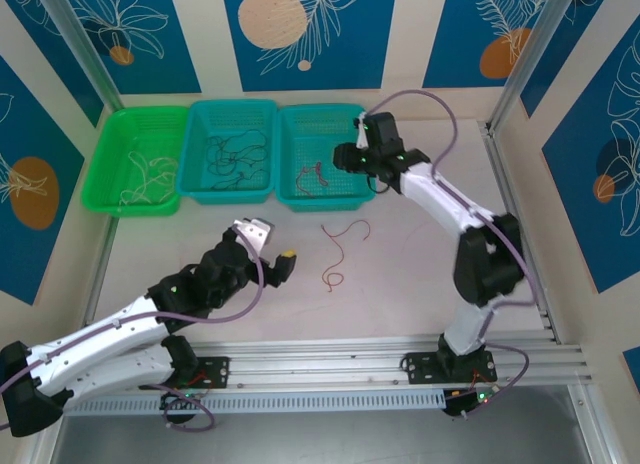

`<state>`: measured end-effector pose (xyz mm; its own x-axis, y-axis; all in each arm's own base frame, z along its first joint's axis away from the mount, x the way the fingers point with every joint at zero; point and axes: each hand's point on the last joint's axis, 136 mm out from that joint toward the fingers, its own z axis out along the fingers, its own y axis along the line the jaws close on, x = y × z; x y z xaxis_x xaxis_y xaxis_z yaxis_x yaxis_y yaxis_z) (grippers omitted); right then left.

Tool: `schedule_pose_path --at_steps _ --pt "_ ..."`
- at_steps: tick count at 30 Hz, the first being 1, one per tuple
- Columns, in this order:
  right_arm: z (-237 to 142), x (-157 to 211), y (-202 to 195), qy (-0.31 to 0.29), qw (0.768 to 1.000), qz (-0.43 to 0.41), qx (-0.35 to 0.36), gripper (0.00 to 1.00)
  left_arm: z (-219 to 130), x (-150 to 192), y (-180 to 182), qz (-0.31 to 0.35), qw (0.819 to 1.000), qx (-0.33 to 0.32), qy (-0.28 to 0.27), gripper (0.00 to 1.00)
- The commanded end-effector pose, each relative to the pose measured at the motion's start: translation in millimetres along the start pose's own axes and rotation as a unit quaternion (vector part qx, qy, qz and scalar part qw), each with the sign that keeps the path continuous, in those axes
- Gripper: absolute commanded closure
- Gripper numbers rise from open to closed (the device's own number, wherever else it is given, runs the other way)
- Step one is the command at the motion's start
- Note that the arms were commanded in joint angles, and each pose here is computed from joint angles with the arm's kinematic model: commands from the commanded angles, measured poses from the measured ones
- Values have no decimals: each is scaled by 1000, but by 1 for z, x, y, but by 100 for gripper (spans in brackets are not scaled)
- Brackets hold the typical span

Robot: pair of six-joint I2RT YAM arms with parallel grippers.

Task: Untangle the cables

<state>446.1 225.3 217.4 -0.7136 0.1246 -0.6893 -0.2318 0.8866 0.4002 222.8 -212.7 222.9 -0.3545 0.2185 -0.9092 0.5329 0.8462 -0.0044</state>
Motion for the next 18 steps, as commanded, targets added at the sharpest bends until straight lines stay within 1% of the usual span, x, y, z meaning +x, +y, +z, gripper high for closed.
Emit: schedule_pose_path --at_steps 1,3,6,9,13,16,18 --pt "-48 23 16 -23 999 -15 -37 59 -5 -3 -31 65 993 95 -15 0" --pt "-66 50 14 -26 999 -21 -34 59 -7 1 -43 92 987 132 -12 0" --pt "-85 90 17 -21 998 -37 -50 59 -11 8 -62 127 974 189 -8 0" --pt "-94 127 18 -6 996 -51 -66 59 -14 13 -78 146 961 236 -5 0" --pt "-85 166 12 26 996 -60 -69 58 -10 19 -88 150 954 260 2 0" --pt "-67 187 8 59 994 -64 -64 57 -6 21 -91 149 952 266 5 0" --pt "-55 195 4 73 993 -69 -55 57 -3 22 -91 147 953 264 10 0"
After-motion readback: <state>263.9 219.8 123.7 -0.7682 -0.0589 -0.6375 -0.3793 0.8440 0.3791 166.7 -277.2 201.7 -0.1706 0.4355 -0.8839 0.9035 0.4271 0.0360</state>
